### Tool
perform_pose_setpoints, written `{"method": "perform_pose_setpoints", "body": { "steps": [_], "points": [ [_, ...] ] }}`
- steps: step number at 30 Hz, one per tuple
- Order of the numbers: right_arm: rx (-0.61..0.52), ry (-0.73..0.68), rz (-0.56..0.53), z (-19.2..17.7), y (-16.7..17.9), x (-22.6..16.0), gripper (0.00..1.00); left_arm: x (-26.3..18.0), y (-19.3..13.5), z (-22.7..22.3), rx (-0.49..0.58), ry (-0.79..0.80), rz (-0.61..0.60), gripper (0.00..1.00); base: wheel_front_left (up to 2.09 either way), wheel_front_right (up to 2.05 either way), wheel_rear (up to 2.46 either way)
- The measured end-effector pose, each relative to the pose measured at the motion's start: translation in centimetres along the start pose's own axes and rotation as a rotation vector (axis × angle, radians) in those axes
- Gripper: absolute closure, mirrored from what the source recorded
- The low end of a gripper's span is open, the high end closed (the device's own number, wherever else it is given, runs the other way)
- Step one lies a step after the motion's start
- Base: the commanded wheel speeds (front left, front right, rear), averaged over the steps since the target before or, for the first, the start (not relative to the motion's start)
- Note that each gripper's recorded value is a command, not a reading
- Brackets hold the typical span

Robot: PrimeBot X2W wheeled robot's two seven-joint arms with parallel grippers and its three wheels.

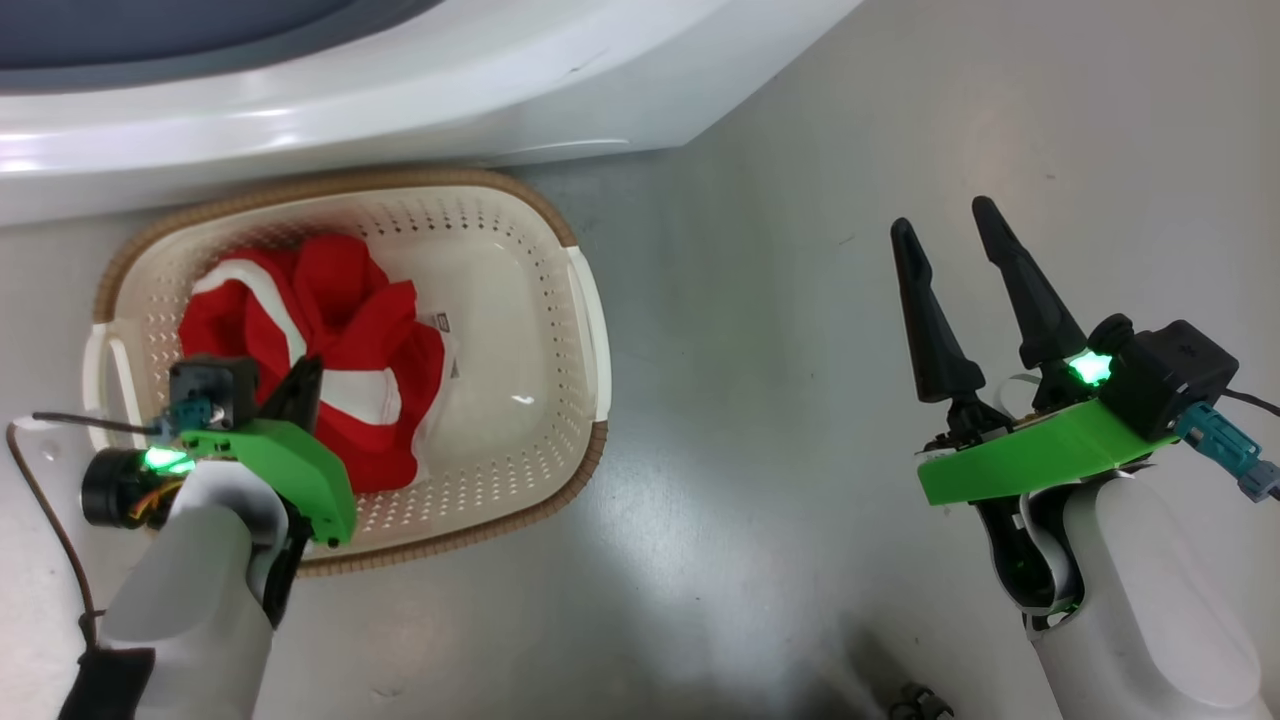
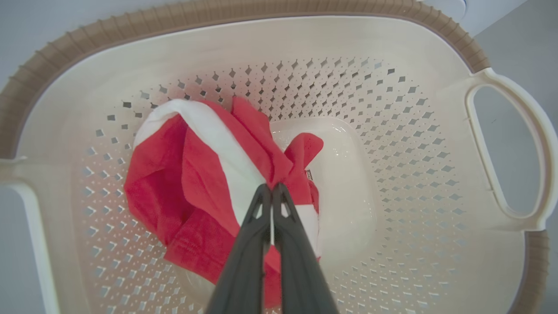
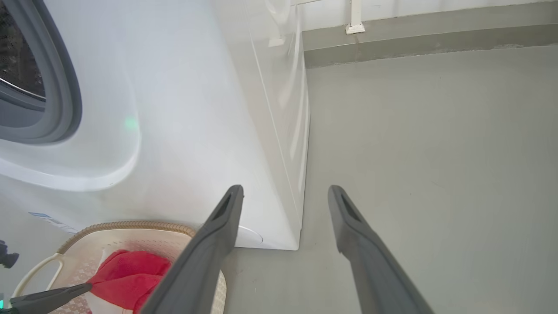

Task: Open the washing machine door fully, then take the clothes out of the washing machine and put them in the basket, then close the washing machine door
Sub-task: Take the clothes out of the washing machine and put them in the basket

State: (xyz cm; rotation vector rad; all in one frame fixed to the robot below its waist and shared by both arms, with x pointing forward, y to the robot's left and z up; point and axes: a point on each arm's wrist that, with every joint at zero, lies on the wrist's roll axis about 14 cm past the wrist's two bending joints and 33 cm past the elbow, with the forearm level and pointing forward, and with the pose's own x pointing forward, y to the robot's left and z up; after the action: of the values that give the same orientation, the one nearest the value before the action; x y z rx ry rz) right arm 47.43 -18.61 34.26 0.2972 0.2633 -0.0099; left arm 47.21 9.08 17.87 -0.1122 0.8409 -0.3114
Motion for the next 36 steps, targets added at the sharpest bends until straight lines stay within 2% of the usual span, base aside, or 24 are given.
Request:
{"method": "perform_pose_setpoints", "body": {
  "steps": [1,2,3,5,7,25,36],
  "points": [
    [0.001,0.003,-0.003,-0.1,-0.1,0.0,0.00,0.2,0.0,-0.1,-0.003,0.004,0.000,1.00,0.00,0.00,0.00],
    [0.001,0.006,-0.005,-0.2,-0.2,0.0,0.00,0.3,0.1,-0.1,-0.007,0.007,0.001,0.96,0.00,0.00,0.00],
    [0.000,0.008,-0.006,-0.3,-0.2,0.0,0.00,0.4,0.1,-0.2,-0.010,0.010,0.001,0.79,0.00,0.00,0.00],
    [0.000,0.008,-0.007,-0.3,-0.3,0.0,0.00,0.5,0.0,-0.2,-0.012,0.013,0.000,0.54,0.00,0.00,0.00],
    [0.000,0.006,-0.006,-0.3,-0.2,0.0,0.00,0.4,0.1,-0.1,-0.015,0.013,0.003,0.00,0.00,0.00,0.00],
    [0.006,-0.054,0.025,2.6,1.3,-0.6,0.00,-2.5,0.1,4.1,-0.065,-0.105,0.019,0.00,0.00,0.00,0.00],
    [-0.006,-0.081,0.035,4.3,2.1,-3.3,0.00,-7.3,0.3,9.5,-0.095,-0.310,0.040,0.00,0.00,0.00,0.00]
  ]
}}
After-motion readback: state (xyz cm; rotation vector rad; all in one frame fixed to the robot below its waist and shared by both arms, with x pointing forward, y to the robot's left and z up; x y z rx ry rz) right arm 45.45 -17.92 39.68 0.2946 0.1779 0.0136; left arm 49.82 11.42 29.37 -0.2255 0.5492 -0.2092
